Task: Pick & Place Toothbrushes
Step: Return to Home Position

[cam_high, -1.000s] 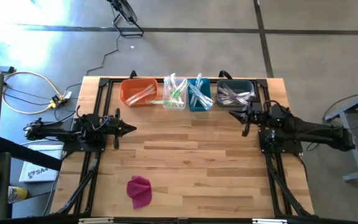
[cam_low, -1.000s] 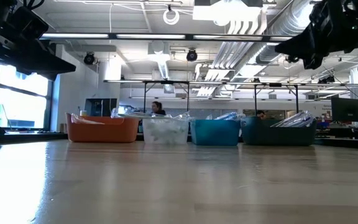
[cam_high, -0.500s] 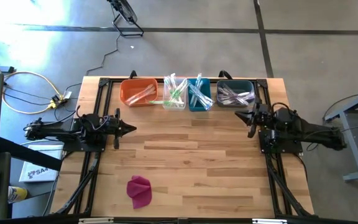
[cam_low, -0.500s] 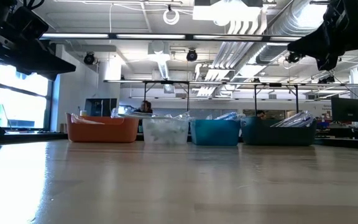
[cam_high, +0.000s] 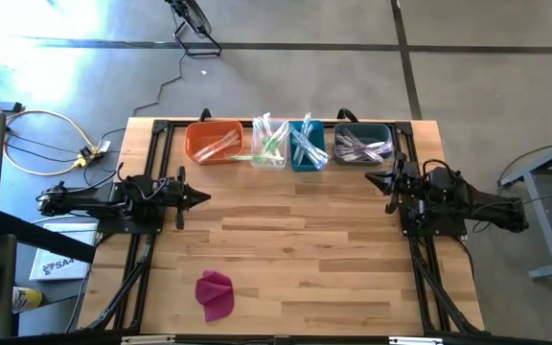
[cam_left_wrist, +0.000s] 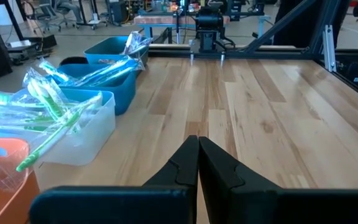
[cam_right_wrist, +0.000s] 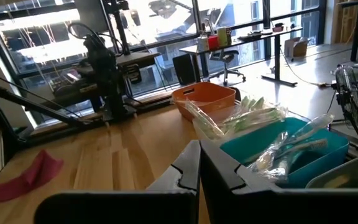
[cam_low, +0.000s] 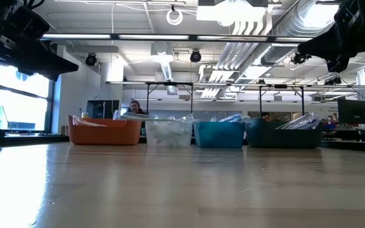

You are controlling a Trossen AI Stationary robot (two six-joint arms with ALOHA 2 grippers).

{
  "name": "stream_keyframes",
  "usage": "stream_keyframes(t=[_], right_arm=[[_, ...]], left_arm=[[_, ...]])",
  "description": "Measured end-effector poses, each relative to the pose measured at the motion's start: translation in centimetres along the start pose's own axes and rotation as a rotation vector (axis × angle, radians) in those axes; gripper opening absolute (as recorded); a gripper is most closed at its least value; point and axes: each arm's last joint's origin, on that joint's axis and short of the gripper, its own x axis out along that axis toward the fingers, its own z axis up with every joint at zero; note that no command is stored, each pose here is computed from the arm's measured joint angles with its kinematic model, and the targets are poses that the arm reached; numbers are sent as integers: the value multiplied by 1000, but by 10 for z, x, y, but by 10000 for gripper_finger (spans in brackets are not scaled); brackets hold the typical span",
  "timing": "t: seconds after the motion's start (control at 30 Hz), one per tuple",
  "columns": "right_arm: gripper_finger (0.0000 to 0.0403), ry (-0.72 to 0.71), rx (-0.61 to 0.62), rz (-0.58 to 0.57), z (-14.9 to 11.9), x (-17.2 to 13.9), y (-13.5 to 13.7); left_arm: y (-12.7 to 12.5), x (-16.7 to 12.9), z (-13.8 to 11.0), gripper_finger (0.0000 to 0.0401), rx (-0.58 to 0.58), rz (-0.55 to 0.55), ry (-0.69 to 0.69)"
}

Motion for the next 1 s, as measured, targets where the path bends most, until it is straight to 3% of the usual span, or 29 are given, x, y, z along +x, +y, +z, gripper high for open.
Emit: stream_keyframes(t=[0.3,0.67,0.9,1.0], right_arm=[[2,69,-17,-43,-9,1,-2],[2,78,-20,-32,-39,14,-6],[2,109,-47,144,-42,15,-2],[2,119,-72,169,-43,14,-1]], left_arm=[[0,0,0,6,0,-1,-1],[0,0,0,6,0,-1,-2],[0,0,0,6,0,0,-2],[0,0,0,6,-1,0,-2]])
